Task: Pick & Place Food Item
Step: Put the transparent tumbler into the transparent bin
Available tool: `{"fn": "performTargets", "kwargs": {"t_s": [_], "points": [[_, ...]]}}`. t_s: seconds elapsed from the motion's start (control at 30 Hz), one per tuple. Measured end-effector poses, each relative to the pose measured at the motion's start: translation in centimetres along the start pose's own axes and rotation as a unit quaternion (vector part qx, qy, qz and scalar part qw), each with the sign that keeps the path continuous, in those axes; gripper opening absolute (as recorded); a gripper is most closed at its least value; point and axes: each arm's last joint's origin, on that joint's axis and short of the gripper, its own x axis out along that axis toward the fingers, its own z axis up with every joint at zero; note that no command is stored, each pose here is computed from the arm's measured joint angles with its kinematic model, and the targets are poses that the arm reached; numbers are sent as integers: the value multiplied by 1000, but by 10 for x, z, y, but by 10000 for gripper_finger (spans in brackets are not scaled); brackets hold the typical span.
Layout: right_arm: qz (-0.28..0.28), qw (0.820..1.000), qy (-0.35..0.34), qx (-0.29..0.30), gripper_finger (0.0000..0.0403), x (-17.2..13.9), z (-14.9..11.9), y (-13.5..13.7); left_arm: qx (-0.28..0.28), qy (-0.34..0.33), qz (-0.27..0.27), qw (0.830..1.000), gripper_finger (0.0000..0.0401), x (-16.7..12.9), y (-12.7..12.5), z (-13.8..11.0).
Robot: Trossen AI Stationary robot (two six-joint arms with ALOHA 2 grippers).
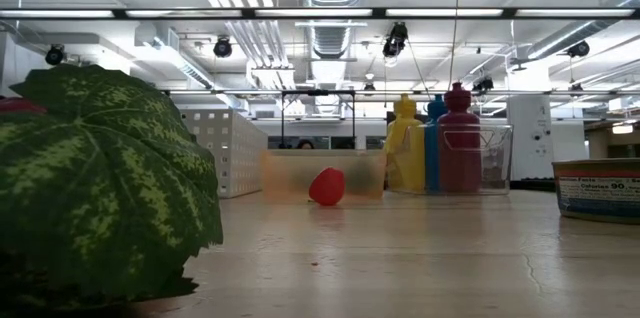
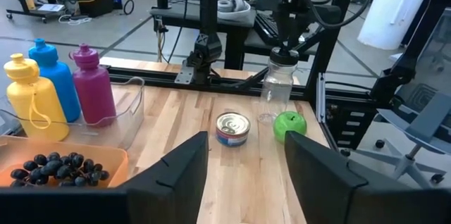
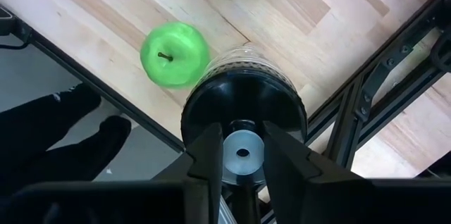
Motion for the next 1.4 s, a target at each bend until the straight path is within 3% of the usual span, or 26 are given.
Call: {"fn": "performTargets", "kwargs": {"t_s": [0.7,1.4], "points": [[0,1000,-3,-14,76,0,0,0,-2,-2,0,1000,214,0,0,0],[1,1000,-5,-6,75,0,0,1,0,-2,0,1000,182,0,0,0]]}}
